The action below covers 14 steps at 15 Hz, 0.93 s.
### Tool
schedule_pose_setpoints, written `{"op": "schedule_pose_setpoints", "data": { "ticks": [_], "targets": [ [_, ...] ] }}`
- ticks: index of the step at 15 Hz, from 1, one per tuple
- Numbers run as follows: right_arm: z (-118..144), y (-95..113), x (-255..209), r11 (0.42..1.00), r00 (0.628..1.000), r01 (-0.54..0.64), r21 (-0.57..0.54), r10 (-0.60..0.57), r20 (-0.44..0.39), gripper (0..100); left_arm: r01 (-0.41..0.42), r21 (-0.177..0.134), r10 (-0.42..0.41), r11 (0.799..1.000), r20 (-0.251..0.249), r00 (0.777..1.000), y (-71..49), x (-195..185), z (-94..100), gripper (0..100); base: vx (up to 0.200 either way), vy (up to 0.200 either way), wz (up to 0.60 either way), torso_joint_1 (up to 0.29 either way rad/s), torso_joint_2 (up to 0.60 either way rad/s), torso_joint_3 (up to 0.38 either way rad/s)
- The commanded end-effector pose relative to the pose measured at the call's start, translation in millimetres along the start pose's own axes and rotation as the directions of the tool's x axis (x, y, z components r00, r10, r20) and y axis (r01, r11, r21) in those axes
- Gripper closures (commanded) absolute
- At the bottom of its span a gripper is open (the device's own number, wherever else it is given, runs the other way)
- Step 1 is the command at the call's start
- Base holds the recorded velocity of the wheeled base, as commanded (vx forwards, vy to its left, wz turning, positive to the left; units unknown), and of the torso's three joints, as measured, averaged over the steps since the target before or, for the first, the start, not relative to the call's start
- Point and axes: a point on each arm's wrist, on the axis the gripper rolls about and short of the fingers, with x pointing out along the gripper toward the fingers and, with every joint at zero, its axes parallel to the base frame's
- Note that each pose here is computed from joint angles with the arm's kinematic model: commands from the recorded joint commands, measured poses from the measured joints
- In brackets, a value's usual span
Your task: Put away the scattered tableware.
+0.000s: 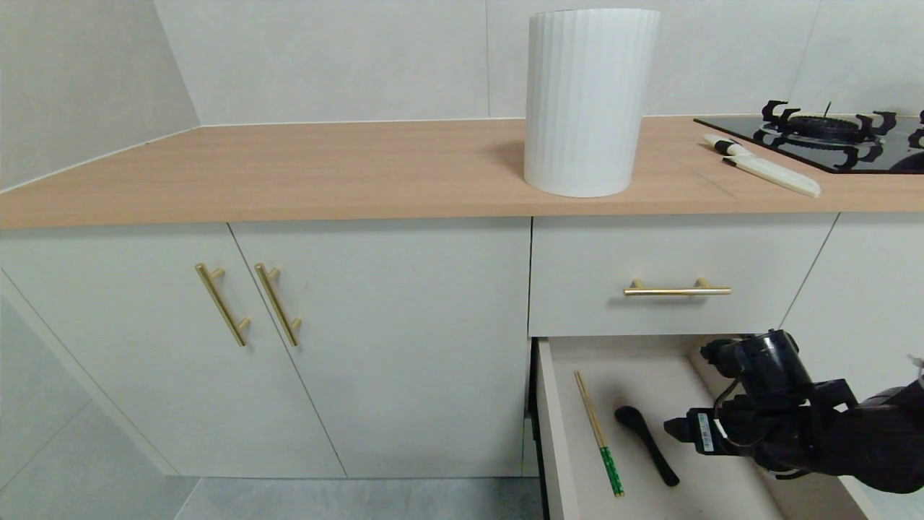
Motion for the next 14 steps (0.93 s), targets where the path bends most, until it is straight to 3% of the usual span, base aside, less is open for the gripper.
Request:
{"op": "schedule_pose_setpoints", "data": {
  "ticks": [1, 5, 10, 14],
  "targets": [
    [19.6, -2.5, -51.5, 0.998, 0.996, -0.056, 0.004, 0.056, 0.066, 0, 0.0, 0.0, 0.0, 1.0, -0.001, 1.0, 0.0, 0.1, 0.0, 0, 0.0, 0.0, 0.0, 0.0, 0.0, 0.0],
    [21.7, -5.3, -87.6, 0.993, 0.994, -0.113, -0.017, 0.113, 0.003, 0, 0.0, 0.0, 0.0, 1.0, -0.001, 1.0, 0.0, 0.1, 0.0, 0, 0.0, 0.0, 0.0, 0.0, 0.0, 0.0],
    [5.2, 11.5, -111.0, 0.979, 0.986, -0.165, -0.118, 0.16, -0.053, 0, 0.0, 0.0, 0.0, 1.0, -0.001, 1.0, 0.0, 0.1, 0.0, 0, 0.0, 0.0, 0.0, 0.0, 0.0, 0.0],
    [-1.4, 16.5, -111.6, 0.979, 0.991, -0.129, -0.157, 0.123, -0.049, 0, 0.0, 0.0, 0.0, 1.0, -0.001, 1.0, 0.0, 0.1, 0.0, 0, 0.0, 0.0, 0.0, 0.0, 0.0, 0.0]
  ]
}}
